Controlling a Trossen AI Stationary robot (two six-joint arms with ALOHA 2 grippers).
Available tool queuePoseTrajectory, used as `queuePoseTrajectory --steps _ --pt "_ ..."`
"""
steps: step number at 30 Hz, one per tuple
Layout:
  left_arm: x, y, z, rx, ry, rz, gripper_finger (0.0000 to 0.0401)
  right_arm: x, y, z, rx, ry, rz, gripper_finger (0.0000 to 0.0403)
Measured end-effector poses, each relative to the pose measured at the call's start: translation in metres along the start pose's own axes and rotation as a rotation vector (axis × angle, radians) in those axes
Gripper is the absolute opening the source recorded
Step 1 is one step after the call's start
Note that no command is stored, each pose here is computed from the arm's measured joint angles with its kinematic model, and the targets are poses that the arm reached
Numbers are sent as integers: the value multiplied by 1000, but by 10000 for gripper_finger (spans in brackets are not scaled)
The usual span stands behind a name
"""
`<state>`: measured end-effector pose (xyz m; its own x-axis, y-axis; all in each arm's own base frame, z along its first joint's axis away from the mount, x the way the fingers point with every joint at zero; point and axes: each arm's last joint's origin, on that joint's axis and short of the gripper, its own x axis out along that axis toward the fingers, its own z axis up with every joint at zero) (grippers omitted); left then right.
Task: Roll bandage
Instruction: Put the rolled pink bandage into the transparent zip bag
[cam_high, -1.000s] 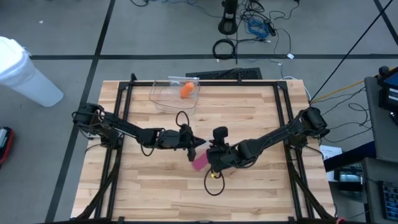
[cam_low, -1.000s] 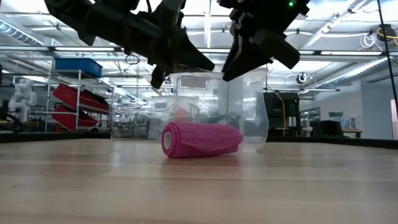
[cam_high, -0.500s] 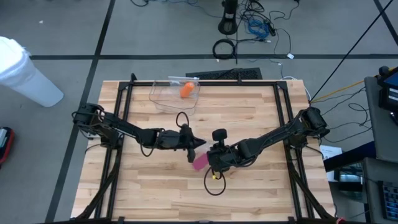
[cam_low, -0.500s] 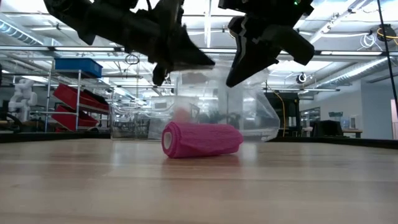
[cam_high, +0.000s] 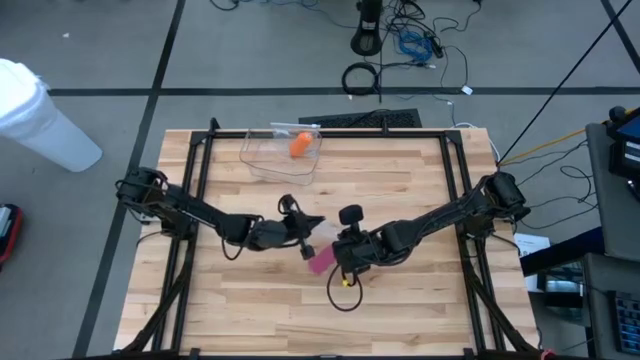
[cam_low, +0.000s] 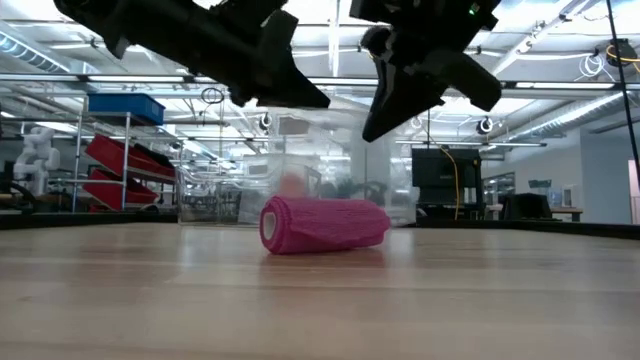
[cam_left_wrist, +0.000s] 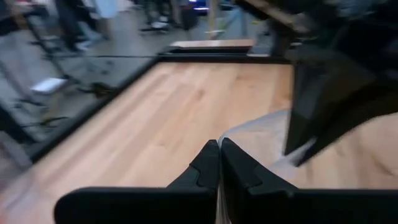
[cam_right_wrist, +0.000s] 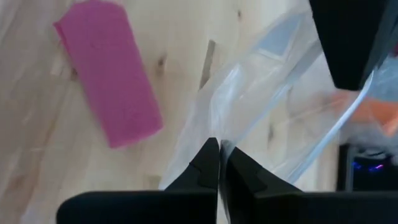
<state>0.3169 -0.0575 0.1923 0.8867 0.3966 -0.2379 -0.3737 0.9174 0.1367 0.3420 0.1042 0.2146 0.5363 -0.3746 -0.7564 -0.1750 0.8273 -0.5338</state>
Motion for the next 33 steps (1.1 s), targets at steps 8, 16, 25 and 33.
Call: queuePoseTrajectory --steps 8,16,25,33 --pt "-15 -18 -5 39 -7 156 5 2 -7 4 -7 -21 -123 9" --pt "-24 -63 -36 319 22 152 5 -2 6 2 84 -30 121 92" --pt "-10 -70 -44 397 47 333 5 -17 20 14 124 -119 254 198" --pt "-15 -60 -10 392 -4 426 5 -17 15 10 110 -75 25 199"
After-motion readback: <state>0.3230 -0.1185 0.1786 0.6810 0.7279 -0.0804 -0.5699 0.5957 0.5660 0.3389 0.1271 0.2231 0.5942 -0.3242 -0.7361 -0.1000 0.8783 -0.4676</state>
